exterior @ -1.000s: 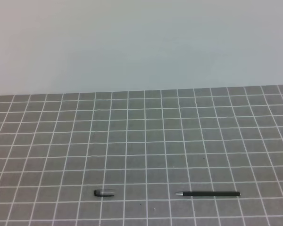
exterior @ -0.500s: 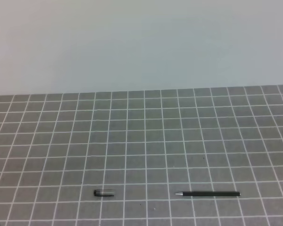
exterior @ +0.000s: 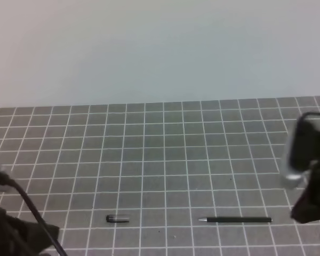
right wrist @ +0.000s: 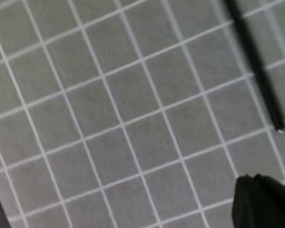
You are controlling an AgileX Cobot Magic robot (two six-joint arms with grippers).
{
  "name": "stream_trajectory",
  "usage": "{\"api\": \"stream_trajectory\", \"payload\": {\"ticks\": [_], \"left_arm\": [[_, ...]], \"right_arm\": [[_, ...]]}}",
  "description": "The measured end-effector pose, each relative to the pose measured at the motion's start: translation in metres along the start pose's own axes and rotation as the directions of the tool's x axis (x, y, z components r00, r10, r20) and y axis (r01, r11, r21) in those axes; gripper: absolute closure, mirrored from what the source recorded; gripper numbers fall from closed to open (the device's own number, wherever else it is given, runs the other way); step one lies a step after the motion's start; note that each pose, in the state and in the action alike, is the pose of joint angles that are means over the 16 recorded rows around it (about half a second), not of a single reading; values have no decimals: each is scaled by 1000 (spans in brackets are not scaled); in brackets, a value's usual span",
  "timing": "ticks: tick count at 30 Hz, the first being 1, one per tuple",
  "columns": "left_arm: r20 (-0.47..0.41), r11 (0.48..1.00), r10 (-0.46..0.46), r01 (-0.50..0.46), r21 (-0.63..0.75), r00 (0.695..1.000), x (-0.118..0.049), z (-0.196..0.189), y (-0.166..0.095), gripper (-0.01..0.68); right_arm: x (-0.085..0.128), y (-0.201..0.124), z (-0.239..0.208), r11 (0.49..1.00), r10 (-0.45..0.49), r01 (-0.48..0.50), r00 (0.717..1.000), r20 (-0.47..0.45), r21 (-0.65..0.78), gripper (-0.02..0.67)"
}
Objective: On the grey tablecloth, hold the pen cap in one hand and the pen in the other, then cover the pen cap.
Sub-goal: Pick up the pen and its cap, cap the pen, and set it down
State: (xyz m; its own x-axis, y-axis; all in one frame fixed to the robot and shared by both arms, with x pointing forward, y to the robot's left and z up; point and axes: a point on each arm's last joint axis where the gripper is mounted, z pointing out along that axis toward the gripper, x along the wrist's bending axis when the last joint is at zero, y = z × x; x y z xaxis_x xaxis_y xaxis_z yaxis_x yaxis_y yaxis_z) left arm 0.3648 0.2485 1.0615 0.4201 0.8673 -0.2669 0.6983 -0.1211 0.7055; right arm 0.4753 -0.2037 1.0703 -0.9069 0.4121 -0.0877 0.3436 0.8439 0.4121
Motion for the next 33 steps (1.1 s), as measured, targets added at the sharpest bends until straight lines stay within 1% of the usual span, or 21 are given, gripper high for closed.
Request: {"api": "stream_trajectory", "payload": {"ticks": [4,8,11,14,19,26,29,33], "left_arm": [[73,999,33,-35,26,997,-4,6,0,673],[114,997,54,-59,42,992,-6,8,0,673],[125,996,66,-73,47,990,-7,9,0,673],[127,995,76,-82,49,989,-7,9,-1,673],[131,994,85,-93,58,988,-7,9,-1,673],[131,993,94,-103,63,987,-7,9,-2,673],[131,992,99,-108,62,986,-7,8,-2,673],[130,992,104,-112,61,986,-7,8,-2,674]], "right_arm": [[-10,21,37,989,-115,117,993,-27,92,645],[-20,38,73,967,-172,180,983,-63,179,642],[-27,47,96,951,-192,206,978,-79,232,627],[-34,52,114,939,-202,217,976,-84,267,596],[-43,56,135,927,-215,234,972,-96,294,521],[-47,54,153,910,-253,277,961,-115,309,418],[-48,53,158,904,-264,290,957,-124,315,393],[-48,51,165,898,-268,297,954,-133,324,383]]}}
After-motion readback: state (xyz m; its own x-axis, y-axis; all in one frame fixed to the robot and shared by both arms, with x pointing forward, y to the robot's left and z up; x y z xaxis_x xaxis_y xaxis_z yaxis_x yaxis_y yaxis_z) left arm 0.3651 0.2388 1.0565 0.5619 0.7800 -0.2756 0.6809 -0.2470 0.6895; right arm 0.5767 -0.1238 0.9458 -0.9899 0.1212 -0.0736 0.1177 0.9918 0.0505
